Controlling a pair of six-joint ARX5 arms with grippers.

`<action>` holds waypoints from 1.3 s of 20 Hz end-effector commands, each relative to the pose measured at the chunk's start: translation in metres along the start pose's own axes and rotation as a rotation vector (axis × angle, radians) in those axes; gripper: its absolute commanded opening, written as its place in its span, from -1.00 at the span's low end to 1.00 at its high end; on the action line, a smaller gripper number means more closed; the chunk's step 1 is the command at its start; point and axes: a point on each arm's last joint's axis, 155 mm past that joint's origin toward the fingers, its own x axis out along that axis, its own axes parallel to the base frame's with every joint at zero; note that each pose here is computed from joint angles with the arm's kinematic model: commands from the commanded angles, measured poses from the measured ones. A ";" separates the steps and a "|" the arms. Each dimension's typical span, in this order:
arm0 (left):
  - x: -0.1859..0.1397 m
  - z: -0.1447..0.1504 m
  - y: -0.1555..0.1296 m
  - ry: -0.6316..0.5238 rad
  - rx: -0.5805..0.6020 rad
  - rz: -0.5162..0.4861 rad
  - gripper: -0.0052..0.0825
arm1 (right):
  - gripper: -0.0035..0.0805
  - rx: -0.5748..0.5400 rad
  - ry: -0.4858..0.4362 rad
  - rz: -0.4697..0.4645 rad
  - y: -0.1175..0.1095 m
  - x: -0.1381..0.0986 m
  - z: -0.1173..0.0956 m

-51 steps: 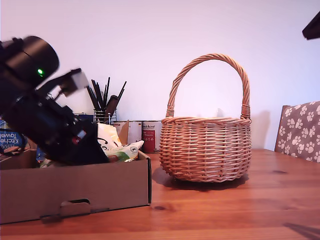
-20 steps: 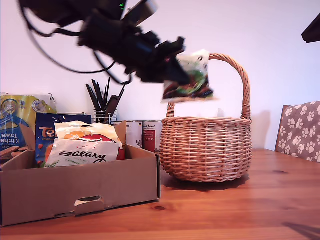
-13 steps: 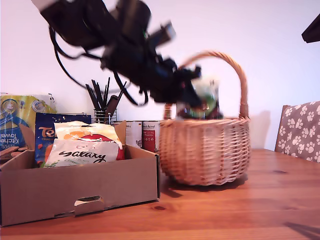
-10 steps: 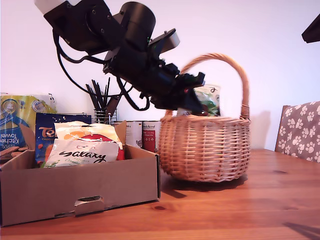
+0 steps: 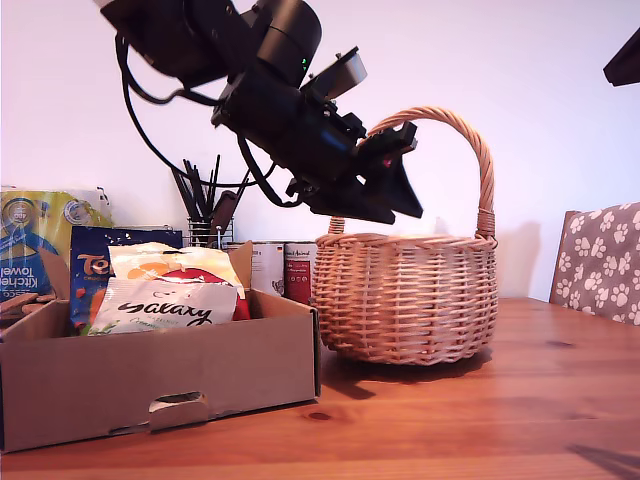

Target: Move the bags of Easter eggs from the cardboard box on the left into the woven basket on the right side.

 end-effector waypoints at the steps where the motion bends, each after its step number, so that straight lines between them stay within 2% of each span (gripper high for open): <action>1: -0.032 0.028 0.001 -0.036 0.042 0.015 -0.91 | -0.95 -0.008 -0.018 0.005 0.002 -0.002 0.008; 5: -0.073 0.017 0.028 0.054 0.047 0.105 -0.93 | -0.95 -0.008 -0.017 0.004 0.002 -0.002 0.008; 8: -0.101 -0.002 0.046 0.078 0.044 0.138 -0.93 | -0.95 -0.008 -0.017 0.004 0.002 -0.002 0.008; 11: -0.133 -0.036 0.049 0.095 0.091 0.100 -0.93 | -0.95 -0.008 -0.018 0.004 0.002 -0.002 0.008; 15: -0.183 -0.074 0.068 0.066 0.042 0.108 -0.93 | -0.95 -0.008 -0.018 0.004 0.002 -0.002 0.008; 17: -0.196 -0.086 0.074 0.083 0.049 0.098 -0.93 | -0.95 -0.009 -0.018 0.004 0.002 -0.002 0.008; 18: -0.197 -0.091 0.074 0.098 0.080 0.086 -0.84 | -0.95 -0.008 -0.017 0.004 0.002 -0.002 0.008; 19: -0.194 -0.094 0.073 0.103 0.108 0.064 -0.54 | -0.95 -0.008 -0.017 0.004 0.002 -0.002 0.008; 21: -0.188 -0.096 0.074 0.107 0.159 0.056 0.46 | -0.95 -0.008 -0.017 0.004 0.002 -0.002 0.008; 22: -0.184 -0.095 0.073 0.110 0.216 0.057 0.71 | -0.95 -0.008 -0.017 0.004 0.002 -0.002 0.008; 24: -0.176 -0.090 0.071 0.103 0.308 0.062 0.74 | -0.95 -0.008 -0.017 0.004 0.002 -0.002 0.008; 26: -0.169 -0.084 0.076 0.101 0.321 0.075 0.74 | -0.95 -0.008 -0.016 0.004 0.002 -0.002 0.008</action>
